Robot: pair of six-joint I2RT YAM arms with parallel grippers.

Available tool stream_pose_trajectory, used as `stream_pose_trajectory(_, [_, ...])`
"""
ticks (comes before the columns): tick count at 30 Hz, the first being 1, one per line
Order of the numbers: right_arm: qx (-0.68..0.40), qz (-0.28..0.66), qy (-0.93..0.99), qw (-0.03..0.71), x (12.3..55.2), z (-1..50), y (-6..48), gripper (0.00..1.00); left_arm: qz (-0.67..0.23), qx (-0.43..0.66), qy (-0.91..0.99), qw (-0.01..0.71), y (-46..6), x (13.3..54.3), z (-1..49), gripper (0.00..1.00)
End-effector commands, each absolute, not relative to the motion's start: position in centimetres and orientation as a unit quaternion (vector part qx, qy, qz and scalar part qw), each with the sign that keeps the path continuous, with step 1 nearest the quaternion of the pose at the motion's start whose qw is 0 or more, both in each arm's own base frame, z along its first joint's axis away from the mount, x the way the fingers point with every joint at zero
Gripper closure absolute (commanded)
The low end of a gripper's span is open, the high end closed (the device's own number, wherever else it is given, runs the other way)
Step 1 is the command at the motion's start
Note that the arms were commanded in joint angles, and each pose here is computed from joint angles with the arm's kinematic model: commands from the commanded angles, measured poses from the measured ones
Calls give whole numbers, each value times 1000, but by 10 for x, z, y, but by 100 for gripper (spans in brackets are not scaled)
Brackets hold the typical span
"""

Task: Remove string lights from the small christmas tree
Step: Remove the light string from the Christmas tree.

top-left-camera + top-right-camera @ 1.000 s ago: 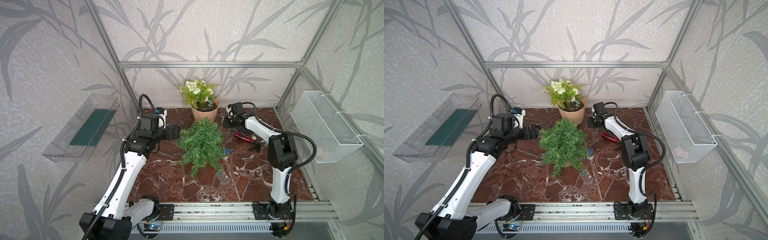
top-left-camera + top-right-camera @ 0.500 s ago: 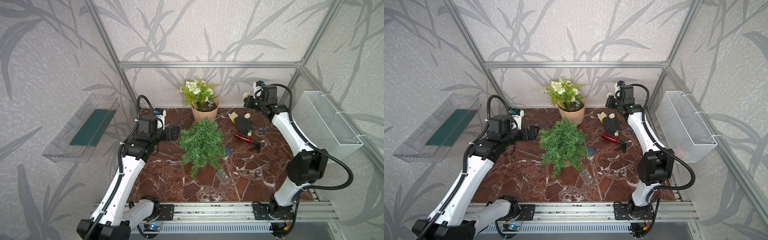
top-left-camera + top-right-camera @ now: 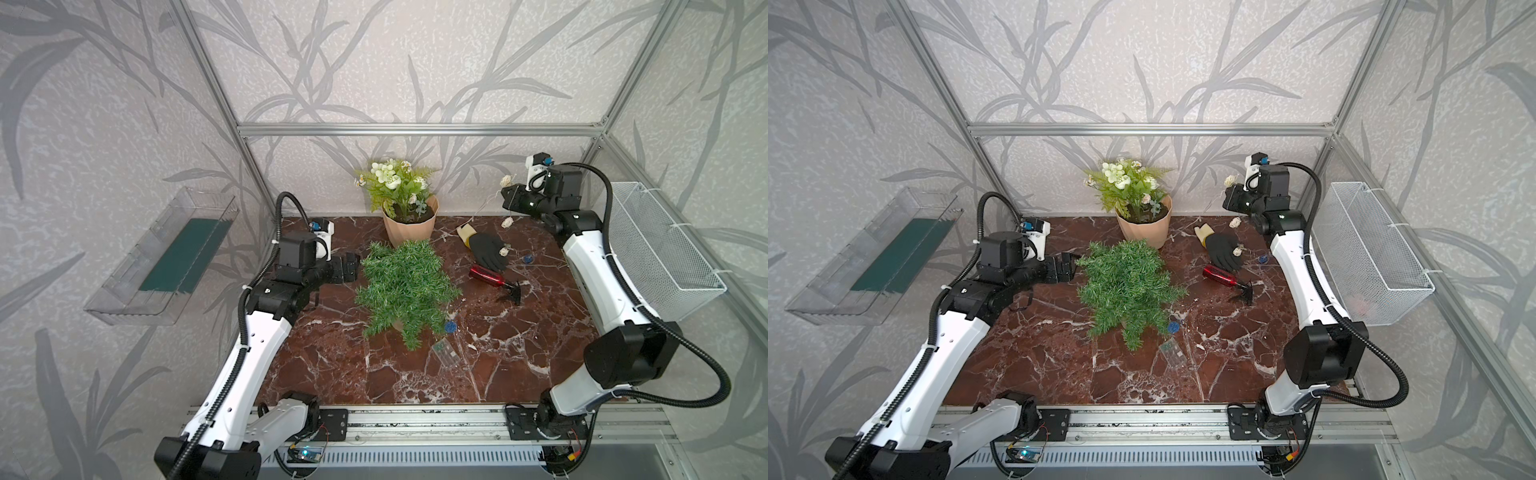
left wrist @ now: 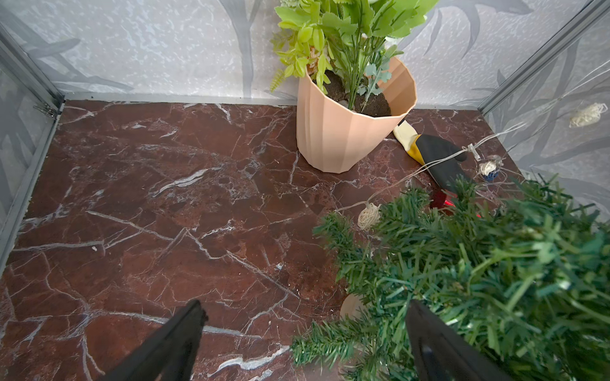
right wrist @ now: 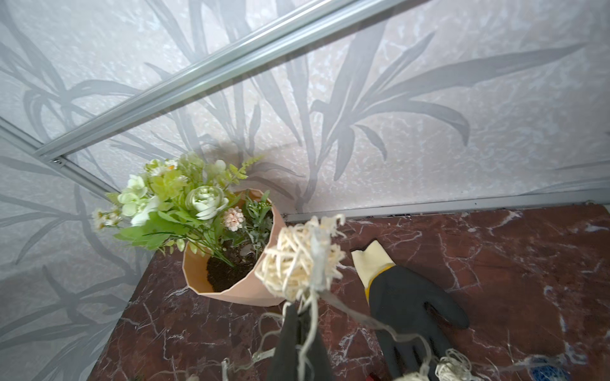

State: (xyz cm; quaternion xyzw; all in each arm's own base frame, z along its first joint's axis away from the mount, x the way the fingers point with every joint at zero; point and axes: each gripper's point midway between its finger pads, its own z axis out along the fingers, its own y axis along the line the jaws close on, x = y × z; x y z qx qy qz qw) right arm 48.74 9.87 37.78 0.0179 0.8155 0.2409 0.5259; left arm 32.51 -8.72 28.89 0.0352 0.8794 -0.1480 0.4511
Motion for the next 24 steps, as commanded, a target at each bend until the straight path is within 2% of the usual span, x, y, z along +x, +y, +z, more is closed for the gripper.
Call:
stream_pose_trajectory(1, [-20, 264, 783, 563, 475, 424, 115, 100, -162, 37, 883, 439, -94, 328, 280, 4])
stream_pose_trajectory(8, [-59, 281, 784, 551, 481, 431, 152, 99, -179, 47, 870, 457, -98, 321, 290, 8])
stream_pose_trajectory(12, [-114, 290, 785, 535, 489, 428, 198, 100, -182, 54, 856, 481, -98, 313, 310, 8])
stream_pose_trajectory(16, [-169, 304, 764, 544, 498, 452, 239, 99, -186, 59, 854, 482, -98, 307, 314, 8])
stream_pose_trajectory(20, [-187, 341, 716, 580, 519, 488, 256, 99, -190, 63, 853, 481, -99, 300, 312, 8])
stream_pose_trajectory(24, [-181, 399, 621, 649, 533, 537, 255, 100, -192, 71, 851, 484, -99, 292, 312, 8])
